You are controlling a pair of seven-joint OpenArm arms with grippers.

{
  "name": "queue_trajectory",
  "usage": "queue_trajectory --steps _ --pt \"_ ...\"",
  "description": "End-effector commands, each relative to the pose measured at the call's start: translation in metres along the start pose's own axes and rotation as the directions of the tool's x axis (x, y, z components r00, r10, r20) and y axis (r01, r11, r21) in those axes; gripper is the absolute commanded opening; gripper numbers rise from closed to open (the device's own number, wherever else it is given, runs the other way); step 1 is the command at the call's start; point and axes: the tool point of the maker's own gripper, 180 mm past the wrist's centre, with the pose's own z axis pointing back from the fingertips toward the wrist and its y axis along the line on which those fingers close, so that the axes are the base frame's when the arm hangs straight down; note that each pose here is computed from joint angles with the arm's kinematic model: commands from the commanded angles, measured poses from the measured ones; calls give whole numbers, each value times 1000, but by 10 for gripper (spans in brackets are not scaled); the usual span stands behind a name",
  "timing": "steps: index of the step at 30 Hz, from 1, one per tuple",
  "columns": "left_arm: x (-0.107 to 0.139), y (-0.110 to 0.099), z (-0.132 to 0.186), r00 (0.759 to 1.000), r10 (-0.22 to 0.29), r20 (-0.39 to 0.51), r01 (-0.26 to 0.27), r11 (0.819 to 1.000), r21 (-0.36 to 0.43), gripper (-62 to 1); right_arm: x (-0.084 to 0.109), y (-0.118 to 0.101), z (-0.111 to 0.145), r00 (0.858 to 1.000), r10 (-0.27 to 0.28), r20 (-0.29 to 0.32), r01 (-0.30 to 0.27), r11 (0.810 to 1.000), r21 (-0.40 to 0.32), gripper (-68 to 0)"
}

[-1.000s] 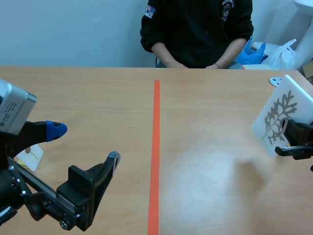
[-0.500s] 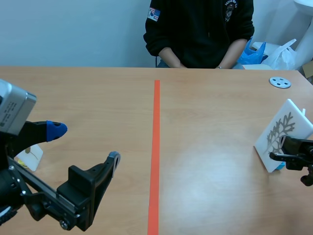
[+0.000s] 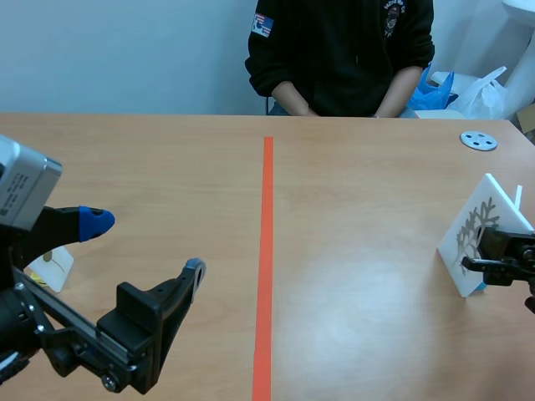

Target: Sort the leaf by its shape. The table is split by an orange tape line. A compound leaf with several leaflets goes to the left side, a simple leaf with one blade goes to the right side. Return to the home posture when a red brick is placed on the table.

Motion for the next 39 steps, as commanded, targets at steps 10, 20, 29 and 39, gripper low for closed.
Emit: queue_trajectory --steps 10,20,29,39 --pt "5 -1 1 1000 8 23 -8 1000 0 14 60 -7 2 992 63 113 -62 998 -13 -281" --pt "5 -1 1 1000 8 23 -8 1000 0 14 107 16 29 974 190 122 -193 981 16 -29" --pt "5 -1 1 1000 8 23 -8 1000 0 14 132 73 66 947 285 149 -306 942 138 -29" --pt "5 -1 1 1000 8 23 -8 1000 0 14 97 135 86 963 259 72 -268 899 346 -29"
